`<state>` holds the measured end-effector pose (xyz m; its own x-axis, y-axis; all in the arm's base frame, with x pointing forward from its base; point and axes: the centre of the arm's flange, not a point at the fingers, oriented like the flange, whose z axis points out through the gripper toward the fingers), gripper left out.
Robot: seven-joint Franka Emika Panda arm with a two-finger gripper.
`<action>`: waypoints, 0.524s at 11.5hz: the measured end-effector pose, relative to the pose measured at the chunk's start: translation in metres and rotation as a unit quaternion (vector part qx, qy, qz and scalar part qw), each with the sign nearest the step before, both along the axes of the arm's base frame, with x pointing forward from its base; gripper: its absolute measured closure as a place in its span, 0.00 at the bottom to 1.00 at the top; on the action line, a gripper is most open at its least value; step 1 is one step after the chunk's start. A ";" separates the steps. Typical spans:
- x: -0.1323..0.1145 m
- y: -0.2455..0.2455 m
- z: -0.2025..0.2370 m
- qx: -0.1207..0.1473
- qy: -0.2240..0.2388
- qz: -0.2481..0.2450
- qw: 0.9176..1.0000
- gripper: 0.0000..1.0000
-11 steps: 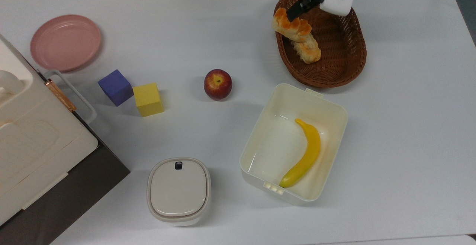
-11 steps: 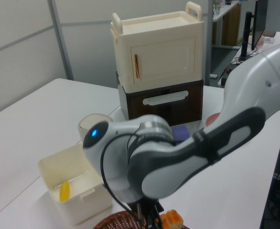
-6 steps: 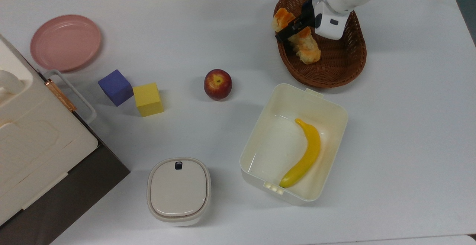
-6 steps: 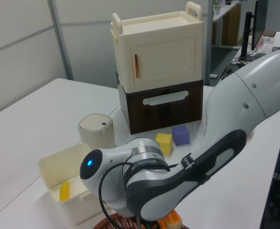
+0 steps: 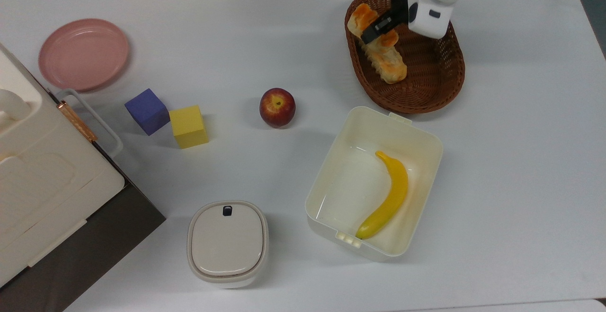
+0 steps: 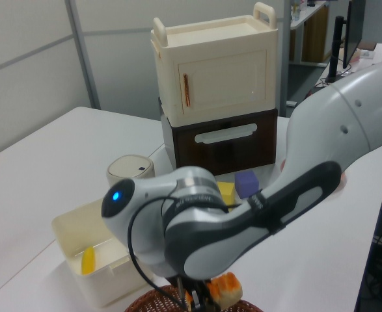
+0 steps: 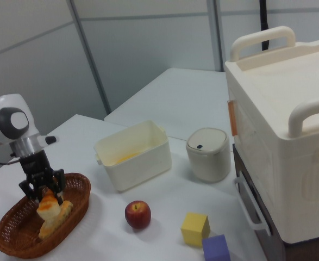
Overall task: Put the bread on the table
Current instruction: 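Lift the bread roll out of the basket and carry it beside the apple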
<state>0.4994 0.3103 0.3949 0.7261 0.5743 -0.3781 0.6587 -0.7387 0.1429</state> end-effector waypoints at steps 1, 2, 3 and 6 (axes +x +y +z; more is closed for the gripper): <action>0.002 -0.003 0.015 0.004 -0.008 -0.007 1.000 0.46; 0.008 -0.016 0.030 0.007 -0.020 -0.020 1.000 0.46; 0.018 -0.036 0.040 0.010 -0.028 -0.041 0.999 0.45; 0.058 -0.138 0.050 0.009 -0.037 -0.139 0.990 0.44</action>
